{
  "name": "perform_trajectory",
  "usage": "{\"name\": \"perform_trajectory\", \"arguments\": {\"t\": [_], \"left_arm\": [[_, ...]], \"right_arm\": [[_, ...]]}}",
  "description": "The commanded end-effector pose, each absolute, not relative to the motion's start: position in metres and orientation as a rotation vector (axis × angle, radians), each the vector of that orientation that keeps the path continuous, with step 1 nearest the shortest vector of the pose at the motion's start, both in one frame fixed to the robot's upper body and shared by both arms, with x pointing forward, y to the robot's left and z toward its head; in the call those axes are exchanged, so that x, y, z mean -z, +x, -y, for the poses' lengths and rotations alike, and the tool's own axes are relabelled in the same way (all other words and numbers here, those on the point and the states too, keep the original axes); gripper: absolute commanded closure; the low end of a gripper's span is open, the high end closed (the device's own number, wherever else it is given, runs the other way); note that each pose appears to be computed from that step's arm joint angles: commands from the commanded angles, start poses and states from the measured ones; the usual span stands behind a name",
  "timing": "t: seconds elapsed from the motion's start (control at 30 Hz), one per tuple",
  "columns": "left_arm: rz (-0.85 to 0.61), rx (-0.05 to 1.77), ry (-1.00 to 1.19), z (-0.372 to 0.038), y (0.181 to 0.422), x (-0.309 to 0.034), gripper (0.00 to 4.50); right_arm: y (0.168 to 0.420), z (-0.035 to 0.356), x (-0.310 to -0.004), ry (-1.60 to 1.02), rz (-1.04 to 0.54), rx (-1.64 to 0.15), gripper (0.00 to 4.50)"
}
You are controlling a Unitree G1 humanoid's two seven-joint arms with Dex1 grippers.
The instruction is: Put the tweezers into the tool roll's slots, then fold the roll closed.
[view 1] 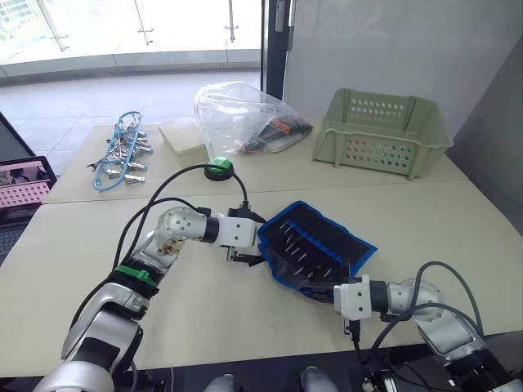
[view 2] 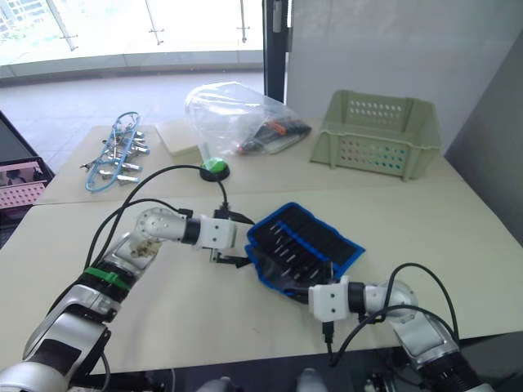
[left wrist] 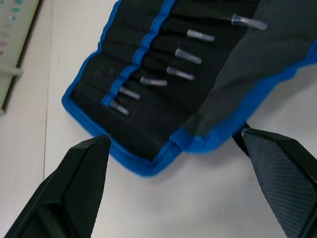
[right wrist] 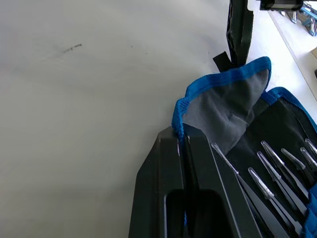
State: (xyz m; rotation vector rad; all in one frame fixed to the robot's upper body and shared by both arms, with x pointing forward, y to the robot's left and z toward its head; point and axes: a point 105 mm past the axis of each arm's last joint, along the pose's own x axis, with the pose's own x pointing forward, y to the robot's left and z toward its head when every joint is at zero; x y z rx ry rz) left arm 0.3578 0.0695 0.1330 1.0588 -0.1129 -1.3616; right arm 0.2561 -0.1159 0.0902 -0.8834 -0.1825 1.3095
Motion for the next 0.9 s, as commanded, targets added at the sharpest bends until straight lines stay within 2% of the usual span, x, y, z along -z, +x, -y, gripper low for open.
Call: {"name": "perform_trajectory", "arguments": {"t": [0.03,0.17,0.43,0.5,0.57,0.9], "left_arm": [[0.154,1.393,1.109,-0.064,0.36,-0.138,0.0],[0.156,1.437,1.138,-0.055,0.36,-0.132,1.15],[0.19,1.443,1.162,-0.049,0.362,-0.13,3.79],[0.157,1.436,1.185,-0.057,0.363,-0.124,4.49],[0.082,1.417,1.211,-0.072,0.365,-0.114,4.49],[-0.046,1.31,1.087,-0.107,0.351,-0.108,4.49]], "right_arm": [[0.258,0.118,-0.102,-0.899,0.217,-1.262,4.46],[0.258,0.12,-0.102,-0.9,0.212,-1.239,4.5],[0.263,0.123,-0.101,-0.907,0.202,-1.211,4.5],[0.268,0.126,-0.099,-0.921,0.186,-1.192,4.5],[0.275,0.129,-0.096,-0.927,0.167,-1.174,4.5],[0.302,0.129,-0.1,-0.977,0.194,-1.172,4.5]]}}
